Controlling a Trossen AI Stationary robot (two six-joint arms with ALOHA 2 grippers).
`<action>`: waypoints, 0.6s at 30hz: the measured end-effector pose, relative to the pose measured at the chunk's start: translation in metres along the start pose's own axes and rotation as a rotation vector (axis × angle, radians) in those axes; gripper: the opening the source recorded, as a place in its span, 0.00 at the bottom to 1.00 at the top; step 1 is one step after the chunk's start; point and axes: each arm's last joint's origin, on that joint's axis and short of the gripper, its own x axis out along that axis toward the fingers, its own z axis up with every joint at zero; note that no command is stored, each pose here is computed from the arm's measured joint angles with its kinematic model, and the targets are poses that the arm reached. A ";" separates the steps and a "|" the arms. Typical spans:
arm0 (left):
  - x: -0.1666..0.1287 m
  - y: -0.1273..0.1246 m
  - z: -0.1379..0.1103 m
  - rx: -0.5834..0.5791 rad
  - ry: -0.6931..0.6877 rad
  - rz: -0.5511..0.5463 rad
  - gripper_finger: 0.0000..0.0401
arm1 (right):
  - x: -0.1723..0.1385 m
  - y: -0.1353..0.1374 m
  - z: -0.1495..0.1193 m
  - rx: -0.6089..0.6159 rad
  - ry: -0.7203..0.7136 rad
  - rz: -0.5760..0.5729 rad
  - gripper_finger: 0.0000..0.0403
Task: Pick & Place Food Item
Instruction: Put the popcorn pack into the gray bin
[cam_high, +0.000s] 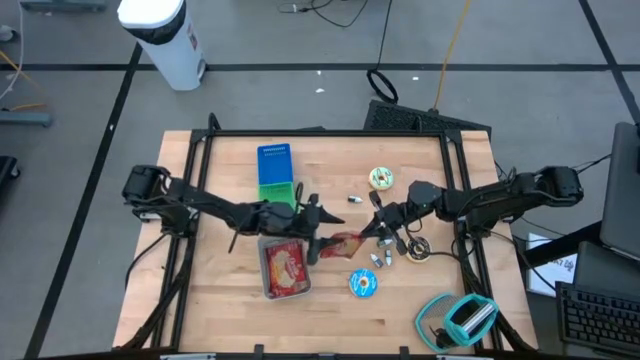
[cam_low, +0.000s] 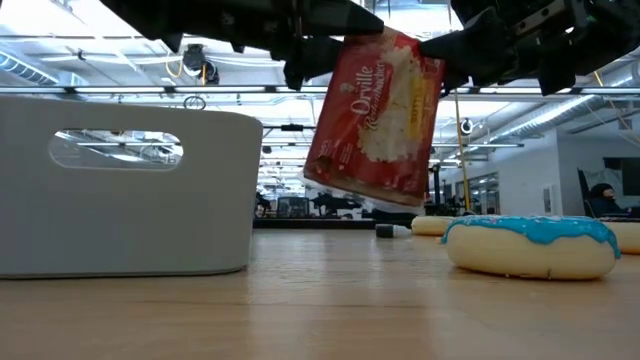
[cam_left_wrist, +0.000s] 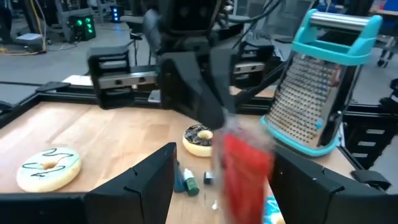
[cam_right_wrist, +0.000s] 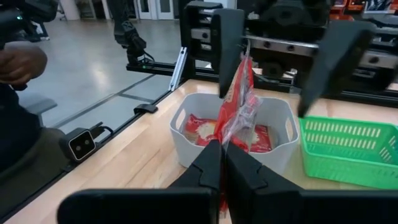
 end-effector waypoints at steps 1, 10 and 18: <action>0.001 0.002 0.000 -0.007 0.002 0.003 0.60 | 0.000 0.000 0.000 0.000 0.000 0.000 0.00; 0.001 0.005 -0.001 -0.062 0.023 -0.060 0.60 | 0.000 0.000 -0.001 0.004 0.007 -0.002 0.00; 0.001 0.005 -0.002 -0.075 0.032 -0.102 0.38 | 0.000 0.000 -0.001 0.004 0.008 -0.002 0.00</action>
